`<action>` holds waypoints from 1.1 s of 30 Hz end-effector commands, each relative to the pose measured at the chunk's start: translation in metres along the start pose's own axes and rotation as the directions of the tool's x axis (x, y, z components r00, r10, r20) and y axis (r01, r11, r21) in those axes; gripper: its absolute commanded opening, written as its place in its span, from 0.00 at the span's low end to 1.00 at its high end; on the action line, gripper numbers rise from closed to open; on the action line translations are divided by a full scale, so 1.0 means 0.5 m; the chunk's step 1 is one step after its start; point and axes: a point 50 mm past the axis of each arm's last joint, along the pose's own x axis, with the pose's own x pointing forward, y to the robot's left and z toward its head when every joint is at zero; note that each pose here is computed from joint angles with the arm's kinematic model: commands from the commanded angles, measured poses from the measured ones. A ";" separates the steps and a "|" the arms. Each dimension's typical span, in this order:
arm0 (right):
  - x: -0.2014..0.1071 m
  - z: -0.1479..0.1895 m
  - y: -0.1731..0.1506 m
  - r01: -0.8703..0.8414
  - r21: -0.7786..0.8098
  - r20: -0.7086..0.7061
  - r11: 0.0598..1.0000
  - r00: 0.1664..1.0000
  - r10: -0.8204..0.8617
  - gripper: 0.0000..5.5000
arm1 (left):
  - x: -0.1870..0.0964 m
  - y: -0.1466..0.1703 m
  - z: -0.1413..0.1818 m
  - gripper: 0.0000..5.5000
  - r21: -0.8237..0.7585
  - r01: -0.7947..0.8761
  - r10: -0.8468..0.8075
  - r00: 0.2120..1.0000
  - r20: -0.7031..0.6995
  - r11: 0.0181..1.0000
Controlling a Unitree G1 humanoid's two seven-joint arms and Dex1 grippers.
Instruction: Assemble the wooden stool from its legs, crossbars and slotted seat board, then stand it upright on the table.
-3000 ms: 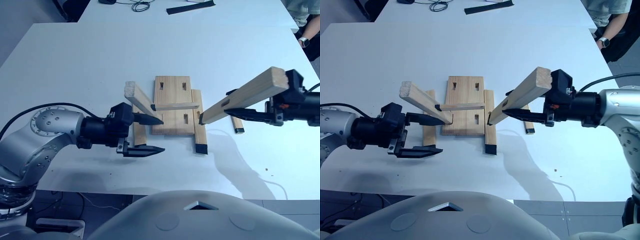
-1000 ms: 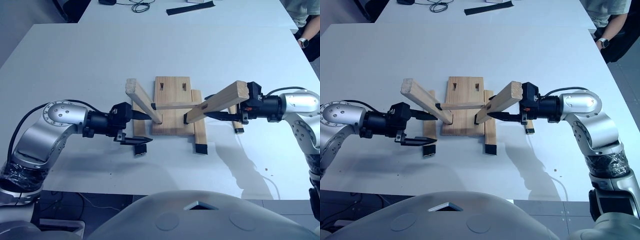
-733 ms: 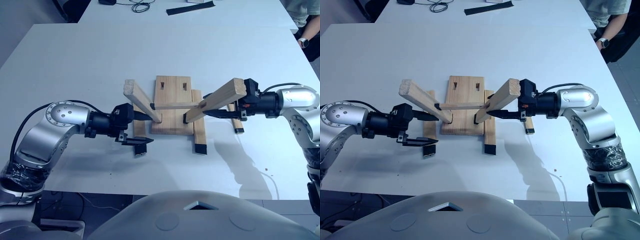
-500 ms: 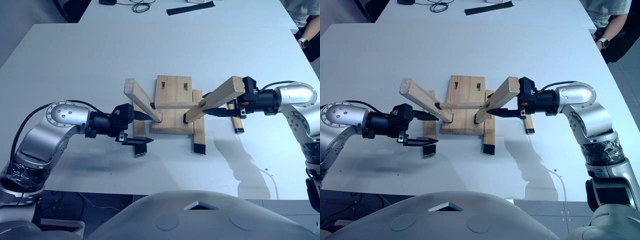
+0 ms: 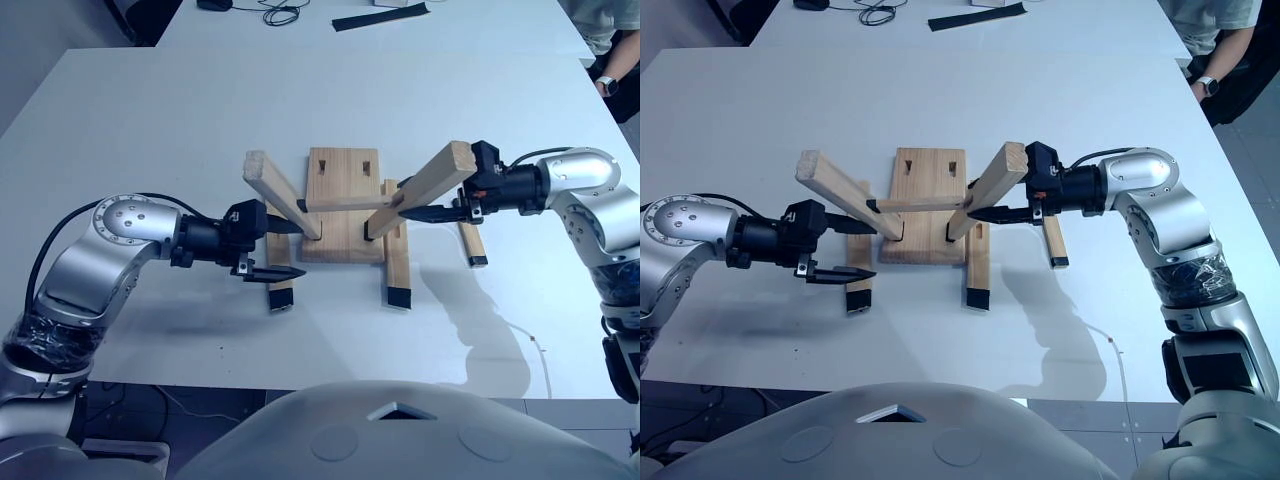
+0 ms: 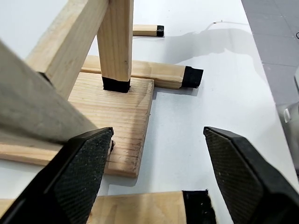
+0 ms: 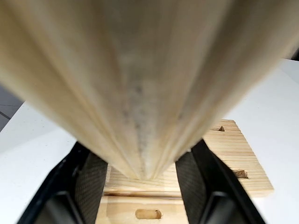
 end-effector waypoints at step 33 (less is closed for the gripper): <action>0.029 -0.091 0.024 -0.039 0.167 -0.172 0.985 0.983 0.068 0.37 | 0.020 0.077 0.026 0.66 0.033 -0.134 0.133 0.990 0.037 0.990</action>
